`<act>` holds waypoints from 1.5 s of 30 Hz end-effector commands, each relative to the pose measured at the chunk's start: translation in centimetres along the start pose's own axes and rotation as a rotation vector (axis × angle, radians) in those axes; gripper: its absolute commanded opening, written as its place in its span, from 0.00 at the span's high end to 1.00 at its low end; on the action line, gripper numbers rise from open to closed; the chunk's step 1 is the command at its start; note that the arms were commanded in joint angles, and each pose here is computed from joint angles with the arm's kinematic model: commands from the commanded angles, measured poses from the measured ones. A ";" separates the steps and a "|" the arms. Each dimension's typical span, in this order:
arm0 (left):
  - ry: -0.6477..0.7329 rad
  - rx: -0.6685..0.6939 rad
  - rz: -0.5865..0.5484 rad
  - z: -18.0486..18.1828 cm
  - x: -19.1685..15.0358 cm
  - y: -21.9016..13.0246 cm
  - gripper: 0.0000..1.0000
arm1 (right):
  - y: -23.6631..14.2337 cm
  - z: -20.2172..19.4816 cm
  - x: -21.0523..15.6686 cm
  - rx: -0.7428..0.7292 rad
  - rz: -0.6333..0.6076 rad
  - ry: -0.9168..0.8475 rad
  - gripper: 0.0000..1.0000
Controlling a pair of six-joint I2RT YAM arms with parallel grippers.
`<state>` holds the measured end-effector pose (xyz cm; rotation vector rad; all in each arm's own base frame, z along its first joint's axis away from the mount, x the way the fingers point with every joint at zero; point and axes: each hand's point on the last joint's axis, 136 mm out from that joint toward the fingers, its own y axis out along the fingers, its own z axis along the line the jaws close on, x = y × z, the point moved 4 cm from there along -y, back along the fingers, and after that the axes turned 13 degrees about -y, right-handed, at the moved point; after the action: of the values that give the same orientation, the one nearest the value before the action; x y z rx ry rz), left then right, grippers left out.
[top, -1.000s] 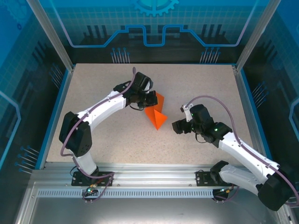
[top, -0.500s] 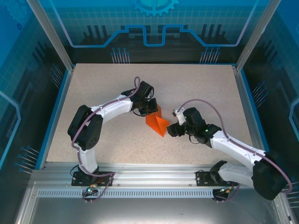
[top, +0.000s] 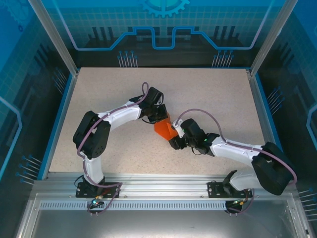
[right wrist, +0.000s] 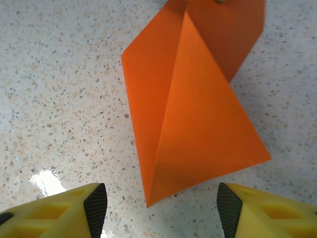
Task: Fold a paper plane with a square sheet of paper (fold left side to right side)
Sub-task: Place the paper at the center of the table, then fourth fold the wing at the center of the table.
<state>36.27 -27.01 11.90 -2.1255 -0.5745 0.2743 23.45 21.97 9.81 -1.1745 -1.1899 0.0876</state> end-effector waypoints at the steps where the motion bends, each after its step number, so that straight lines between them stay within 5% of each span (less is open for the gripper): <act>1: -0.017 0.017 0.012 0.6 -0.4 0.6 0.92 | 0.9 0.3 1.9 -0.025 -0.046 -0.019 0.39; 16: -0.002 0.022 -0.006 0.6 -0.3 -0.4 0.91 | 3.9 0.5 2.3 -0.079 0.028 -0.043 0.61; 31: 0.003 -0.013 -0.068 2.2 1.6 -4.4 0.58 | 5.2 1.2 0.0 -0.048 0.124 -0.054 0.88; 45: 0.001 -0.026 -0.017 4.2 0.3 -4.8 0.52 | 4.5 1.0 1.4 0.030 0.089 -0.003 0.95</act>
<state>34.32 -21.56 12.64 -2.1075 -0.6225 0.2757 25.22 24.69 5.82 -1.2761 -1.1500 0.1901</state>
